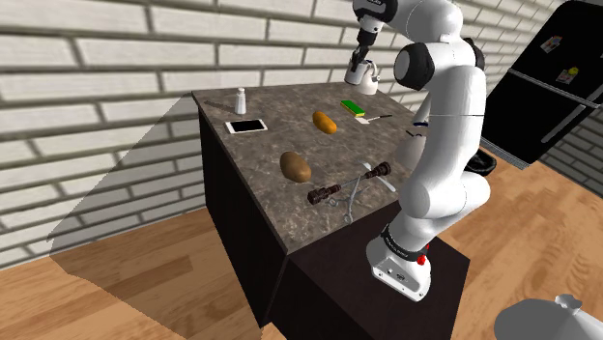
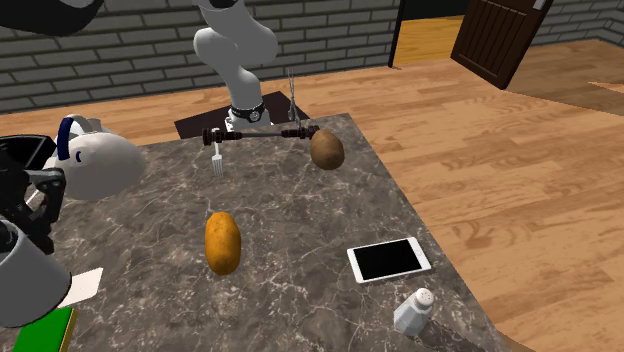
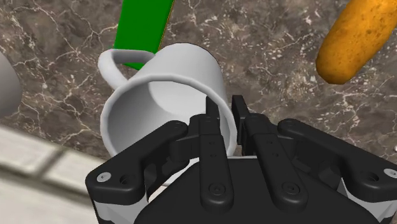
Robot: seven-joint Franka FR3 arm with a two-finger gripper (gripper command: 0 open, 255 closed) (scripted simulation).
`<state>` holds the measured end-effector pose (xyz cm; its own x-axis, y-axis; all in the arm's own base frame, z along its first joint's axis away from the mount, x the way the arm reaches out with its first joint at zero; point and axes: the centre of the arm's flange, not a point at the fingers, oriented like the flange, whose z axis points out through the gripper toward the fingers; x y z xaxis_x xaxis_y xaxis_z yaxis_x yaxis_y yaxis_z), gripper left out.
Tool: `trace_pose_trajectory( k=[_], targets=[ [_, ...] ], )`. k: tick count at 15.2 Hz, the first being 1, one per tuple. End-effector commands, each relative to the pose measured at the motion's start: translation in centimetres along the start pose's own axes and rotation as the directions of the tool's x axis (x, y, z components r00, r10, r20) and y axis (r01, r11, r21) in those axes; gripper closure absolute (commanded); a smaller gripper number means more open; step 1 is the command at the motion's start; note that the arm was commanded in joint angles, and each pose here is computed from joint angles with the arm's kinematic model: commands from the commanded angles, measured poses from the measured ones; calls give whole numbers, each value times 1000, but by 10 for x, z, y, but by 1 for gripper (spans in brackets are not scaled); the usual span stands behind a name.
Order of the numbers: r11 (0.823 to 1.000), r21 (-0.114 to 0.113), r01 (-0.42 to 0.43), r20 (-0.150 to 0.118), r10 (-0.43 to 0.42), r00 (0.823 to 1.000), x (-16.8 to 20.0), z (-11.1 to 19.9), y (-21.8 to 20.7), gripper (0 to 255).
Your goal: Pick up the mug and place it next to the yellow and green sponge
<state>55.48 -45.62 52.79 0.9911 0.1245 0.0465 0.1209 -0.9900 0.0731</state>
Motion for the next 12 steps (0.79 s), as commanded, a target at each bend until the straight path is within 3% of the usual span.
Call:
trace_pose_trajectory(
  k=[1, 12],
  targets=[
    [1000, 0, 2, -1, -2, 1000, -4, 0, 23, 255],
    [1000, 0, 2, -1, -2, 1000, -6, 58, 19, 255]
  ],
)
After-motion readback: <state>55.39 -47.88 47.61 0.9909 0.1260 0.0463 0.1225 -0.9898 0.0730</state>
